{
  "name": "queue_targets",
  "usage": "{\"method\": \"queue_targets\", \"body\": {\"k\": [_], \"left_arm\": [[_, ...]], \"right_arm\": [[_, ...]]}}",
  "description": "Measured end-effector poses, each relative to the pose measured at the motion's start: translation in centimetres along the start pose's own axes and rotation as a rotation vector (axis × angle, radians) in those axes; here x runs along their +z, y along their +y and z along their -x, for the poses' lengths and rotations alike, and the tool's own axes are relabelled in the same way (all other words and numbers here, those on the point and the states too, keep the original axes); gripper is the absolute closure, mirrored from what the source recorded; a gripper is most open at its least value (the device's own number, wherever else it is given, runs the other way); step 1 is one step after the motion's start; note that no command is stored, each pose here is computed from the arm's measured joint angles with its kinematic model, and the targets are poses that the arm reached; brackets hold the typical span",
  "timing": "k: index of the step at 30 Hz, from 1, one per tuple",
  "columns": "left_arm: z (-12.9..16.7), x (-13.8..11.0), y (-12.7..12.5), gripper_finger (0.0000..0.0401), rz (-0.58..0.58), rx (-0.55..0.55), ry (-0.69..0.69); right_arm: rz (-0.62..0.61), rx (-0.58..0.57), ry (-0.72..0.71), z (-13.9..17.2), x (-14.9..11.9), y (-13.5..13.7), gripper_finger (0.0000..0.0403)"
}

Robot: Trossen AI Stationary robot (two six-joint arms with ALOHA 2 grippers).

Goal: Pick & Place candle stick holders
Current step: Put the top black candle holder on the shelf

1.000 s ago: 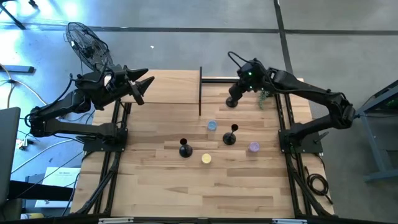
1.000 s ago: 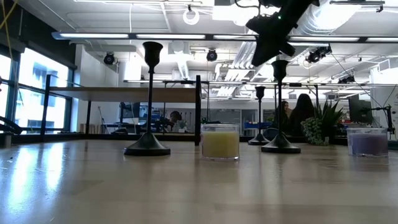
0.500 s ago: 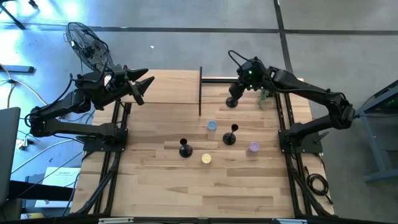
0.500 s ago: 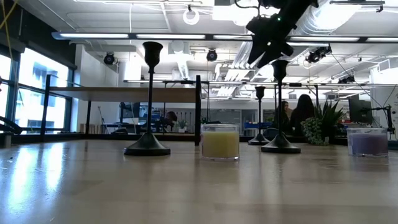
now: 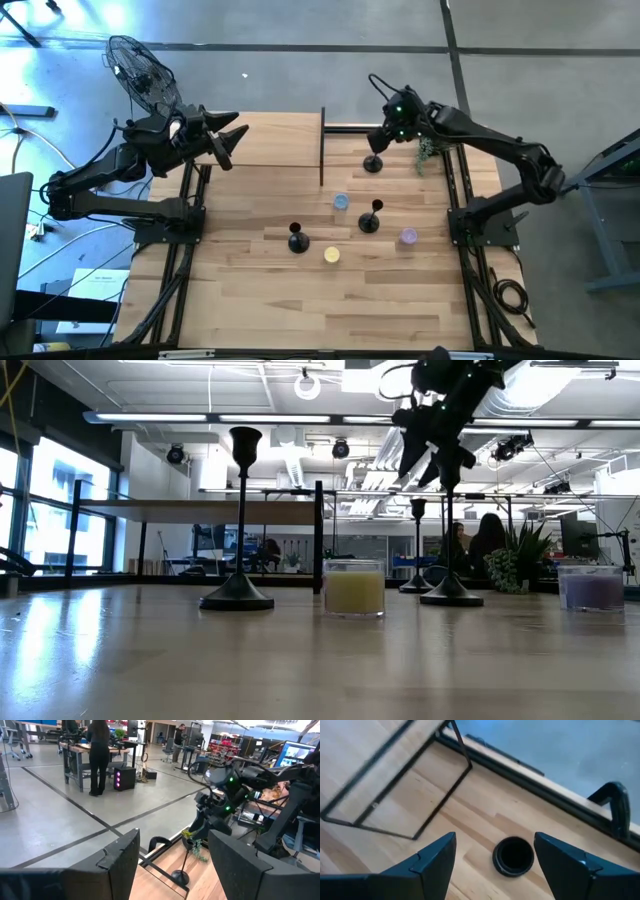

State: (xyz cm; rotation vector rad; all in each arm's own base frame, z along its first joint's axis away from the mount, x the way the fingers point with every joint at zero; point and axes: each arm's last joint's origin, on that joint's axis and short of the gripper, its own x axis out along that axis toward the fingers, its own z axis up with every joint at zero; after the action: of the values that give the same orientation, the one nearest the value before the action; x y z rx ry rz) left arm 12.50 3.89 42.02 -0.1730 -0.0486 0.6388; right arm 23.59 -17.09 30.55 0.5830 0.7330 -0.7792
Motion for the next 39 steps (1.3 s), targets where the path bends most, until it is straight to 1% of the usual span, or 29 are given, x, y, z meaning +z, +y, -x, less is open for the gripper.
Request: {"method": "queue_targets", "body": {"k": [4, 12, 14, 22, 32, 39], "left_arm": [[0.0, 0.0, 0.0, 0.0169, 0.000, 0.000, 0.000], [0.0, -0.1, 0.0, 0.0169, -0.006, 0.000, 0.012], [0.0, -0.1, 0.0, 0.0169, -0.006, 0.000, 0.012], [0.0, -0.2, 0.0, 0.0169, -0.007, -0.001, 0.016], [0.0, -0.2, 0.0, 0.0168, -0.007, -0.001, 0.017], [0.0, -0.2, 0.0, 0.0169, -0.007, -0.001, 0.017]], "right_arm": [[0.008, -0.047, 0.057, -0.8, -0.5, -0.2, 0.0139], [0.015, -0.062, 0.070, -1.1, -0.6, -0.2, 0.0139], [0.027, -0.088, 0.077, -1.6, -0.6, -0.3, 0.0139], [0.047, -0.112, 0.136, -3.7, -0.9, -0.3, 0.0139], [0.047, -0.112, 0.136, -3.8, -0.9, -0.3, 0.0139], [0.051, -0.133, 0.130, -3.9, -0.9, -0.4, 0.0143]]}}
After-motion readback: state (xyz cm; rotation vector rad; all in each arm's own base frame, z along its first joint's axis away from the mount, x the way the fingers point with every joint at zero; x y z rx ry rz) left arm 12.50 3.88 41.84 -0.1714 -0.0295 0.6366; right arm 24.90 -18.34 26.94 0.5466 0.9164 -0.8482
